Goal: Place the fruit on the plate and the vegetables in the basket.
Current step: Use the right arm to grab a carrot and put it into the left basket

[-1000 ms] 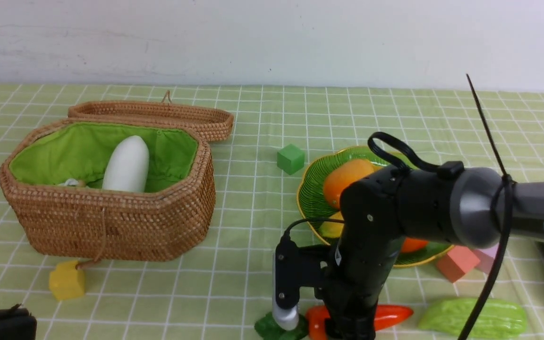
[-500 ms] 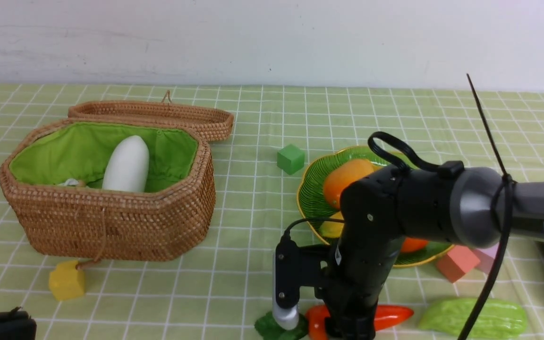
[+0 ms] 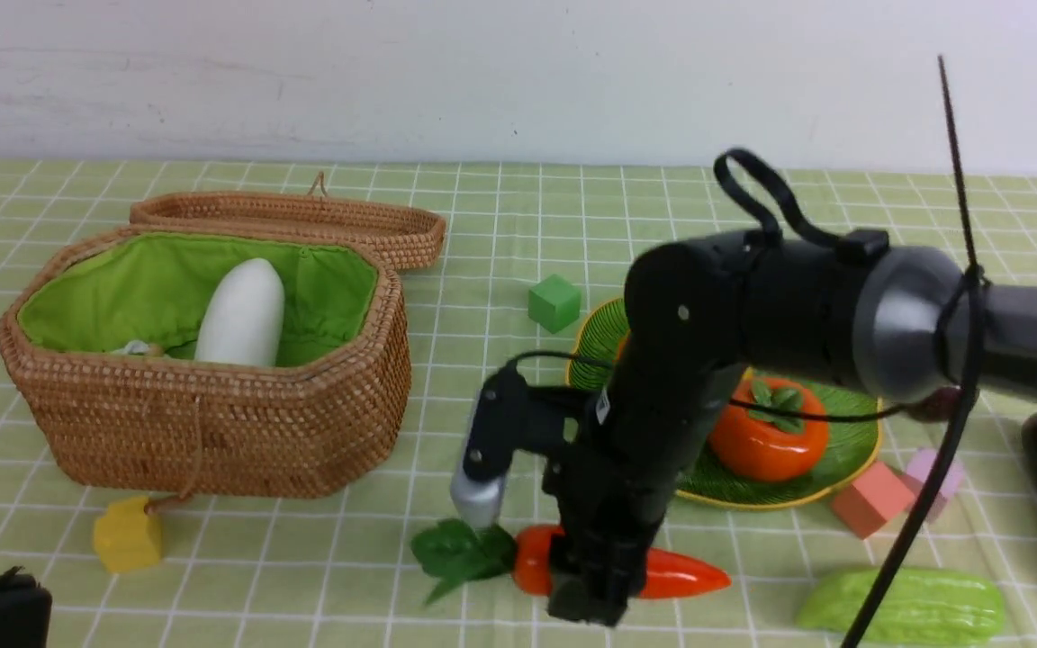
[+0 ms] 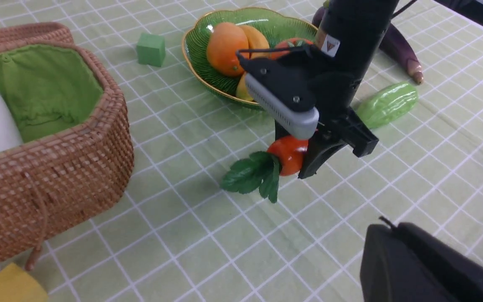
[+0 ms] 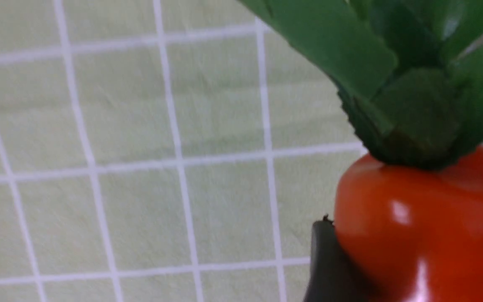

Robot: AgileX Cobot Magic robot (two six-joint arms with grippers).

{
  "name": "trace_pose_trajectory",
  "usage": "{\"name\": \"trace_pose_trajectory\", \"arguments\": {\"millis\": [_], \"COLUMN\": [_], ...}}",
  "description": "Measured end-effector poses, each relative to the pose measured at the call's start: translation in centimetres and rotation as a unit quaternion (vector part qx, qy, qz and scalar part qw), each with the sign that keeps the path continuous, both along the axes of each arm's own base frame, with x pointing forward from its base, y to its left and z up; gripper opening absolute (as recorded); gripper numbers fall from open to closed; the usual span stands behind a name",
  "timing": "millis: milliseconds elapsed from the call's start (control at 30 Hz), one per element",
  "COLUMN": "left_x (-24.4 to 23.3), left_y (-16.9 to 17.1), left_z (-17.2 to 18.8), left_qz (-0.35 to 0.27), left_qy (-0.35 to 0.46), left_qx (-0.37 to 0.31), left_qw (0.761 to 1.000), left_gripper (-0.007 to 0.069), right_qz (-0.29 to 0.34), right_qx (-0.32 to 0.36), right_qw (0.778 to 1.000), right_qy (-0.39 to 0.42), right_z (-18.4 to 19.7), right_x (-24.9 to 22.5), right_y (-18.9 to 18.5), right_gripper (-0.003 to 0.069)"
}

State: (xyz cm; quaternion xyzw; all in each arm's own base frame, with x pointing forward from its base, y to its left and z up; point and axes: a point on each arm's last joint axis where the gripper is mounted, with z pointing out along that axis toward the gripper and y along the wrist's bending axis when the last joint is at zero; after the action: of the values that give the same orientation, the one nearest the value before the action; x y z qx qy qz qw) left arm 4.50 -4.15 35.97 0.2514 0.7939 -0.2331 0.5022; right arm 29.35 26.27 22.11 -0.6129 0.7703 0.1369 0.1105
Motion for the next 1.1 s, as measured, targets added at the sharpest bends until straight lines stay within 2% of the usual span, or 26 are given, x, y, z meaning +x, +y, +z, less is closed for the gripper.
{"name": "trace_pose_trajectory", "arguments": {"millis": [100, 200, 233, 267, 300, 333, 467, 633, 767, 900, 1100], "left_x": [0.5, 1.2, 1.5, 1.5, 1.8, 1.9, 2.4, 2.5, 2.5, 2.5, 2.5], "left_y": [0.6, 1.6, 2.0, 2.0, 2.5, 2.6, 3.6, 4.1, 4.3, 4.3, 4.4], "left_z": [0.0, 0.3, 0.4, 0.4, 0.6, 0.7, 1.3, 1.6, 1.6, 1.5, 1.5], "left_qz": [0.038, 0.104, 0.133, 0.135, 0.171, 0.177, 0.241, 0.268, 0.279, 0.283, 0.284], "left_qy": [-0.011, -0.032, -0.040, -0.037, -0.047, -0.052, -0.080, -0.094, -0.090, -0.088, -0.087], "left_qx": [0.010, 0.019, 0.016, 0.011, 0.004, 0.007, -0.015, -0.025, -0.023, -0.022, -0.022], "left_qw": [0.999, 0.994, 0.990, 0.990, 0.984, 0.983, 0.967, 0.959, 0.956, 0.955, 0.955], "left_gripper": [-0.0013, -0.0013, -0.0013, -0.0013, -0.0013, -0.0013, -0.0011, -0.0008, -0.0003, -0.0001, 0.0000], "right_qz": [-0.040, -0.064, -0.064, -0.063, -0.057, -0.055, -0.036, -0.045, -0.050, -0.050, -0.062], "right_qx": [0.060, 0.130, 0.150, 0.153, 0.186, 0.189, 0.270, 0.330, 0.366, 0.374, 0.371], "right_qw": [0.997, 0.989, 0.986, 0.985, 0.979, 0.978, 0.954, 0.928, 0.910, 0.896, 0.880], "right_qy": [0.010, -0.023, -0.037, -0.042, -0.066, -0.069, -0.129, -0.167, -0.188, -0.234, -0.291], "right_z": [4.1, 8.9, 10.3, 10.6, 12.7, 12.9, 16.5, 16.6, 14.6, 11.4, 8.5], "right_x": [0.7, 1.2, 1.2, 1.2, 1.0, 1.0, 0.6, 2.1, 3.8, 5.8, 7.7], "right_y": [1.5, 3.3, 3.9, 4.0, 5.1, 5.2, 8.6, 11.2, 13.0, 14.5, 15.4], "right_gripper": [0.0384, 0.0384, 0.0384, 0.0384, 0.0384, 0.0384, 0.0384, 0.0384, 0.0384, 0.0384, 0.0384]}}
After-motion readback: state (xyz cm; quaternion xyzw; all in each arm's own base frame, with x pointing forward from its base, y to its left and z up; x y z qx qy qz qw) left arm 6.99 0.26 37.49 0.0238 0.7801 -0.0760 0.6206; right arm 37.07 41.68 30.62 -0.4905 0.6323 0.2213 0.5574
